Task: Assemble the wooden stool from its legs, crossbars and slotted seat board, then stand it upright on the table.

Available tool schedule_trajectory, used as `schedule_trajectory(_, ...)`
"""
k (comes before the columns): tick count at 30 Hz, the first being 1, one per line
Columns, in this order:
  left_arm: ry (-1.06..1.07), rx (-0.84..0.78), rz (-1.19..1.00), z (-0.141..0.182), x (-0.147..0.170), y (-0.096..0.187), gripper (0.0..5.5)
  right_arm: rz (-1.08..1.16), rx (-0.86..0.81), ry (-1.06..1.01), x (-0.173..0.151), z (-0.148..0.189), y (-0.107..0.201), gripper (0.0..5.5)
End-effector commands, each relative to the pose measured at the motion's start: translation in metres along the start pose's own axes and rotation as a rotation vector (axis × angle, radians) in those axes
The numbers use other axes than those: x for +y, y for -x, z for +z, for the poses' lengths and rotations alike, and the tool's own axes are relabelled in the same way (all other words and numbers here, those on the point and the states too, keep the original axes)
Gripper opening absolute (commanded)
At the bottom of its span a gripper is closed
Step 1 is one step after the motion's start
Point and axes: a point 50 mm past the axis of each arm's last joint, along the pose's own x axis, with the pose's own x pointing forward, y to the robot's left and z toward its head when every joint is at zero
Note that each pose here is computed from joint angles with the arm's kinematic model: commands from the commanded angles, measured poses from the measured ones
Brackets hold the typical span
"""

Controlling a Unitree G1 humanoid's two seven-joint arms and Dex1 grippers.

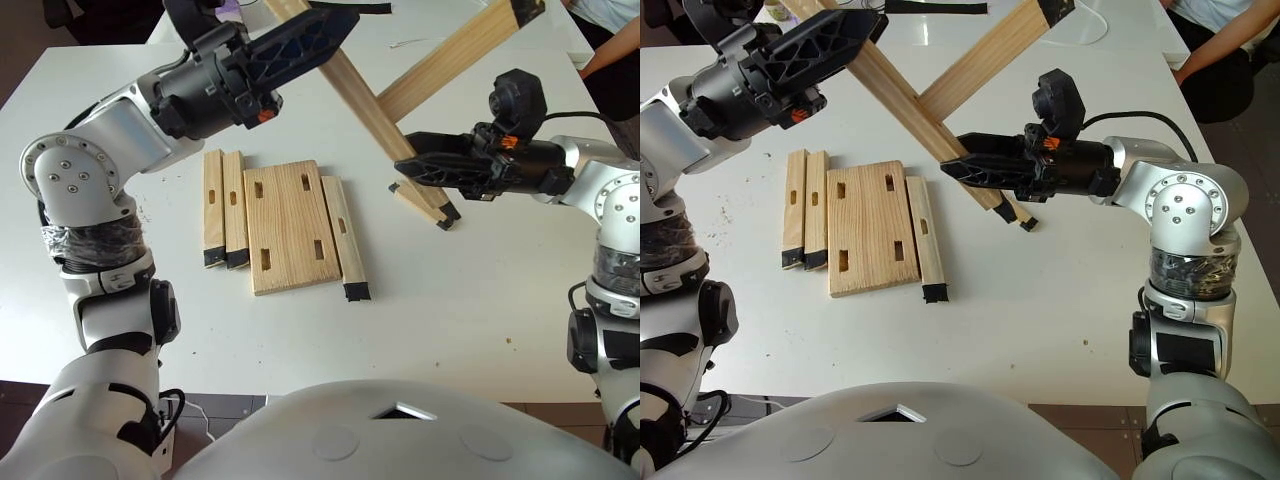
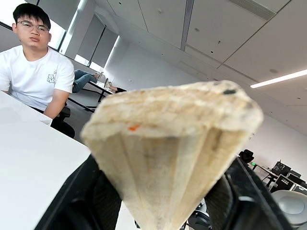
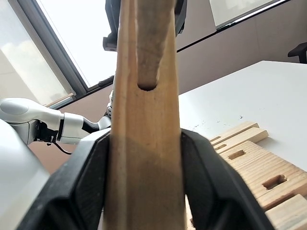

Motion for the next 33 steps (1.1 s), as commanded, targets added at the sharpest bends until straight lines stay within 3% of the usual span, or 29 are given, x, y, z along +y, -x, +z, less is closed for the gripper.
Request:
schedule_trajectory(1, -0.009, 0.013, 0.02, -0.005, -0.001, 0.005, 2.07, -0.083, -0.02, 0.055, -0.003, 0.004, 0.004, 2.07)
schedule_trajectory(3, -0.015, 0.004, 0.024, -0.004, 0.0, 0.005, 2.07, -0.115, -0.016, 0.101, -0.007, 0.003, 0.004, 2.07)
schedule_trajectory(8, -0.061, -0.035, 0.099, -0.002, 0.006, 0.011, 2.05, -0.236, 0.063, 0.22, -0.019, -0.008, 0.006, 3.02)
schedule_trajectory(10, -0.116, -0.054, 0.202, -0.001, 0.011, 0.025, 2.04, -0.38, 0.139, 0.272, -0.032, -0.025, 0.013, 3.35)
schedule_trajectory(15, -0.255, -0.014, 0.359, 0.007, 0.013, 0.053, 2.04, -0.525, 0.065, 0.217, -0.026, -0.048, 0.044, 3.39)
schedule_trajectory(20, -0.434, 0.21, 0.353, 0.035, 0.0, 0.082, 2.04, -0.754, -0.122, 0.256, -0.012, -0.047, 0.069, 3.39)
schedule_trajectory(24, -0.466, 0.424, 0.343, 0.053, -0.016, 0.115, 2.04, -0.86, -0.191, 0.273, -0.004, -0.055, 0.071, 3.39)
schedule_trajectory(27, -0.44, 0.565, 0.25, 0.049, -0.014, 0.118, 2.04, -0.924, -0.244, 0.277, 0.004, -0.061, 0.073, 3.39)
schedule_trajectory(33, -0.378, 0.7, 0.124, 0.03, -0.004, 0.117, 2.04, -0.945, -0.266, 0.286, 0.004, -0.058, 0.07, 3.39)
